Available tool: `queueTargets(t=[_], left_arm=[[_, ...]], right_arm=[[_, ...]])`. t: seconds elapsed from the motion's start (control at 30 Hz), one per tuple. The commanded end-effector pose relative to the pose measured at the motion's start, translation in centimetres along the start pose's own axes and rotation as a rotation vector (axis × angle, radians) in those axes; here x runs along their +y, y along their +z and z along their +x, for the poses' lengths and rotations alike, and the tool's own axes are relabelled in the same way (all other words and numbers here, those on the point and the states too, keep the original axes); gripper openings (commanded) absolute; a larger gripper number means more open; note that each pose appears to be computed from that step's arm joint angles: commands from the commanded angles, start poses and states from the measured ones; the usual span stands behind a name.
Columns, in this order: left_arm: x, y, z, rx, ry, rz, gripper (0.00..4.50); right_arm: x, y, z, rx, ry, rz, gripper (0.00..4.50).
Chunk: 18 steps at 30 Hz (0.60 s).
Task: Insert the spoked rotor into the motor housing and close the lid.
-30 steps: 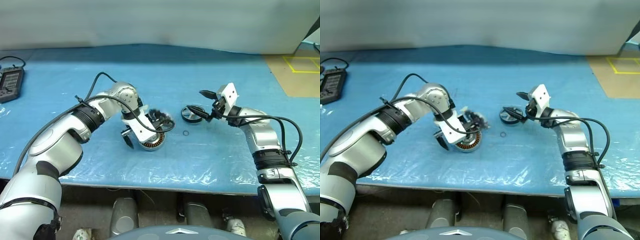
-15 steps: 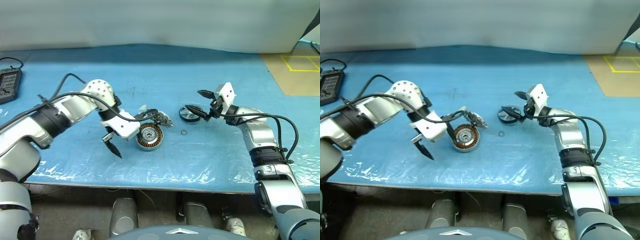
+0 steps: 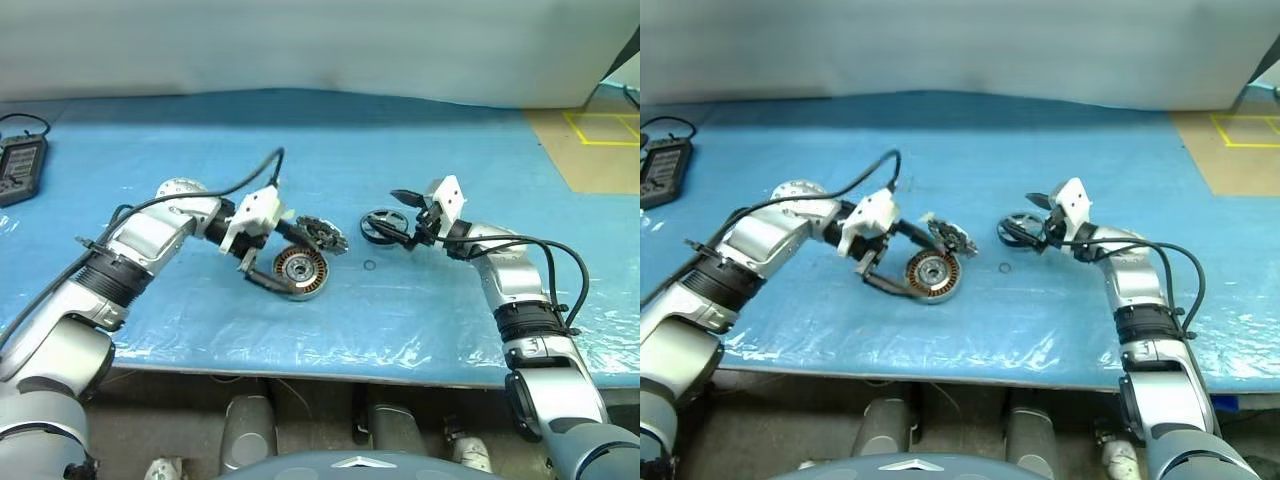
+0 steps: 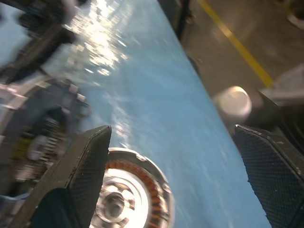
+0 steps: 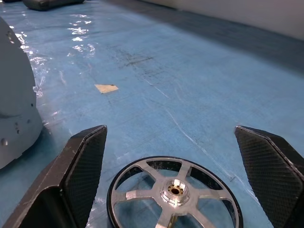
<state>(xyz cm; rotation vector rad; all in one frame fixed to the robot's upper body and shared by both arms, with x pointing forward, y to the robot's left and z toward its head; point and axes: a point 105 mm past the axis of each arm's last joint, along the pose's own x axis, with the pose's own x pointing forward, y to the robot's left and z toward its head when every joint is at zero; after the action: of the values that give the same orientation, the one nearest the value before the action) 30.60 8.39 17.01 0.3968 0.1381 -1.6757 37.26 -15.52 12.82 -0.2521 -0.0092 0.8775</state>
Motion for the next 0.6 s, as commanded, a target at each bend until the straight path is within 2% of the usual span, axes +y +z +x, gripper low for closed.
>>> queueTargets(t=[0.03,0.3,0.47,0.6], left_arm=[[0.3,0.2,-0.6,-0.067,0.122,-0.026,4.32],[-1.0,-0.2,-1.7,-0.200,0.313,-0.055,4.32],[-2.5,-0.6,-1.9,-0.224,0.373,-0.094,4.32],[-3.8,-1.4,-2.1,-0.228,0.419,-0.078,4.32]], right_arm=[[0.8,1.1,-0.8,-0.037,0.013,-0.027,4.50],[5.5,1.7,-2.2,-0.018,0.126,-0.032,4.50],[7.5,2.8,-2.3,-0.026,0.173,-0.014,4.50],[8.6,1.3,-1.8,0.040,0.194,0.043,4.50]])
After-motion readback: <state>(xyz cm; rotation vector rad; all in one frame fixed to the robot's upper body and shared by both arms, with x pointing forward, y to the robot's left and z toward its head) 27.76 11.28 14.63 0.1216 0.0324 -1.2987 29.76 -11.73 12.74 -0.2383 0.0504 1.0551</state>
